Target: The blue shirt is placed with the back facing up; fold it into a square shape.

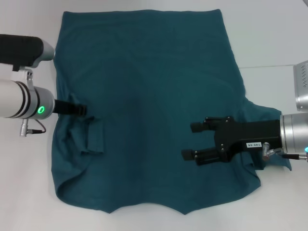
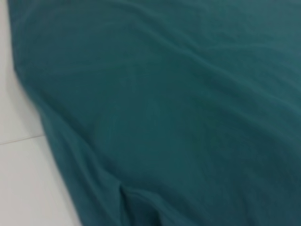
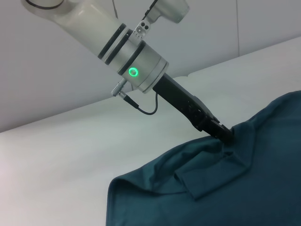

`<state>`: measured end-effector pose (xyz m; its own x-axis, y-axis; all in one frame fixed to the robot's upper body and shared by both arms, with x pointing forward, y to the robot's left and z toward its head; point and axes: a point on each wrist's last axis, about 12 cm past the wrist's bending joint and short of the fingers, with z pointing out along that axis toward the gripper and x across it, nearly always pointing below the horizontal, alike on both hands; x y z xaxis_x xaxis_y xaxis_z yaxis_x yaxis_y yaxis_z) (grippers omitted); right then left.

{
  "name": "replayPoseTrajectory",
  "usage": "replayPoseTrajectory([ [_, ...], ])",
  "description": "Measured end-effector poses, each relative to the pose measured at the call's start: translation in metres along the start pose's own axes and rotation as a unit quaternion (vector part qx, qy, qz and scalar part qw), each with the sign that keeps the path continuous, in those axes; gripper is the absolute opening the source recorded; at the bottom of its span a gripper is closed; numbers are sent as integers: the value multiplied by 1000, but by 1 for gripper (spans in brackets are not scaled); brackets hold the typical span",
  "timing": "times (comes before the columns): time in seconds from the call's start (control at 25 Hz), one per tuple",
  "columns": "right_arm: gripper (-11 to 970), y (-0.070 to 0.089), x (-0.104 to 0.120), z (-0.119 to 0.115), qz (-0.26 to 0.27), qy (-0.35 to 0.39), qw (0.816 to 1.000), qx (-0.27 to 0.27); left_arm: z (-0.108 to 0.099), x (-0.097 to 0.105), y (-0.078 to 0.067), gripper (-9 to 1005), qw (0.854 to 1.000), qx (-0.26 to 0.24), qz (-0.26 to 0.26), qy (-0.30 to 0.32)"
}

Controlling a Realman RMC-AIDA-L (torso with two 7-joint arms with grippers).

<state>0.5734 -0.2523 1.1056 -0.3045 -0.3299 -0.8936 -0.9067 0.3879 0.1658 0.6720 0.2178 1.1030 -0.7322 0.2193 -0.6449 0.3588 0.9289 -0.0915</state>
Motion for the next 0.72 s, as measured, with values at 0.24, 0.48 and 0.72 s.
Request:
replayPoseTrajectory([
  [0.24,941,-1,-2,1,-4,0,1000,0,2,-6,-8,148,1000,4,-8,-13],
  [0.48,941,0,-1,2,-4,-1,1000,-1,3,-12,-13,93,999,6,-17,-32],
  [0.72,941,0,-1,1,-3,-2,1000,0,-3,-9,-4,86,999,8,-26,-26],
])
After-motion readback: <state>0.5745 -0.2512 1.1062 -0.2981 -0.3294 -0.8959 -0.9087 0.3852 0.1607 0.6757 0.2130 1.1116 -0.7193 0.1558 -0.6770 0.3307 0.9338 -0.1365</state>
